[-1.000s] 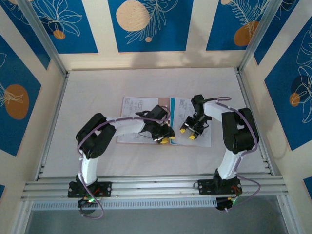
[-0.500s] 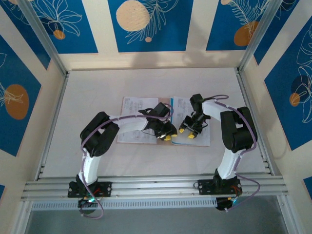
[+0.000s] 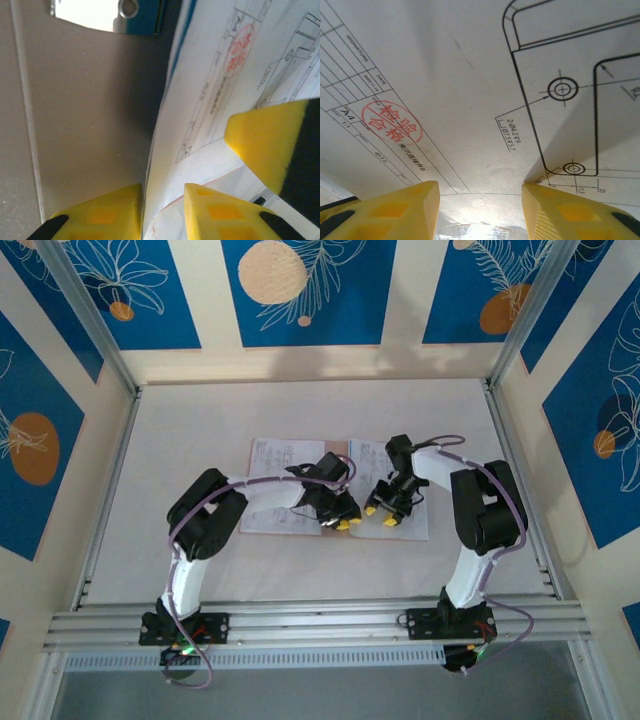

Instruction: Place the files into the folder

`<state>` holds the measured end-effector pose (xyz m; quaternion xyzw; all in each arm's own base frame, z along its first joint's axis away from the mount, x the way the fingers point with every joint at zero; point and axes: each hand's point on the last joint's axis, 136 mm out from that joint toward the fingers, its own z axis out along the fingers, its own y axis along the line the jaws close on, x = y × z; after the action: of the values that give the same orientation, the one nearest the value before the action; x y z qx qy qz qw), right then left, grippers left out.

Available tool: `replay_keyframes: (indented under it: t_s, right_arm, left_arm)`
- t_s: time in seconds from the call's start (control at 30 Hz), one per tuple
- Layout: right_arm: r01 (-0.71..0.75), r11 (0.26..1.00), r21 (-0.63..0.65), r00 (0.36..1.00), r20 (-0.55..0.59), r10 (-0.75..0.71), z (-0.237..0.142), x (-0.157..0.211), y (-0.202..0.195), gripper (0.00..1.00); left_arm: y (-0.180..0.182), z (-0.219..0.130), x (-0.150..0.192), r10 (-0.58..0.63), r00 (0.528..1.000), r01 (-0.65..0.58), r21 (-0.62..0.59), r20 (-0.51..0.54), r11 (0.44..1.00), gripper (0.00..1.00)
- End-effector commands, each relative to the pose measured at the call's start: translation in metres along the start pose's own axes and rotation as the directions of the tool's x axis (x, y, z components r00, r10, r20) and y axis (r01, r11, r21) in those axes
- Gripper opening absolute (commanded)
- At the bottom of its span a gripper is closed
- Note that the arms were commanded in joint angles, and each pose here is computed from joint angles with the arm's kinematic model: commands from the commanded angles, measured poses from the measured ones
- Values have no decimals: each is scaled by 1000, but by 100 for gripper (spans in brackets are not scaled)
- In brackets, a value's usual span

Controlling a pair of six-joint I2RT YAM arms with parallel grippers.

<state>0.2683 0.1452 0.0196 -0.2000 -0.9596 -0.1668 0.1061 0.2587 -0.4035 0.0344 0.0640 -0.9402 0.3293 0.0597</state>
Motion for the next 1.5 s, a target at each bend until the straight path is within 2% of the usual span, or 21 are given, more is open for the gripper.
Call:
replay_keyframes:
  t_s: [0.0,0.17,0.23,0.47,0.6,0.73,1.1,1.47]
  right_arm:
    - [0,999,37,1000,-27,1,8,9,-13,49]
    - [5,1000,31,1000,-8,-4,3,4,-10,50]
    - [21,1000,12,999,24,-21,-5,1,-4,52]
    - [39,999,-37,979,200,-31,-56,-12,10,73]
    - [27,997,-76,962,273,-6,-81,-16,10,74]
    - [12,995,-96,956,294,16,-92,-19,7,73]
    - [0,994,-109,962,270,29,-83,-16,2,71]
    - [1,994,-106,971,238,25,-72,-12,3,70]
  left_arm:
    - [3,1,-1,0,1000,0,-14,-16,1000,21]
    - [6,3,1,-7,1000,6,-19,-27,1000,0]
    - [5,5,3,-10,999,9,-13,-36,1000,0]
    - [-6,9,6,-8,998,10,34,-61,999,0]
    - [-17,8,6,11,997,-6,69,-75,998,0]
    - [-21,9,7,17,995,-9,83,-93,997,0]
    - [3,2,4,-70,997,73,66,-43,995,0]
    - [6,-10,3,-38,999,38,37,-1,999,0]
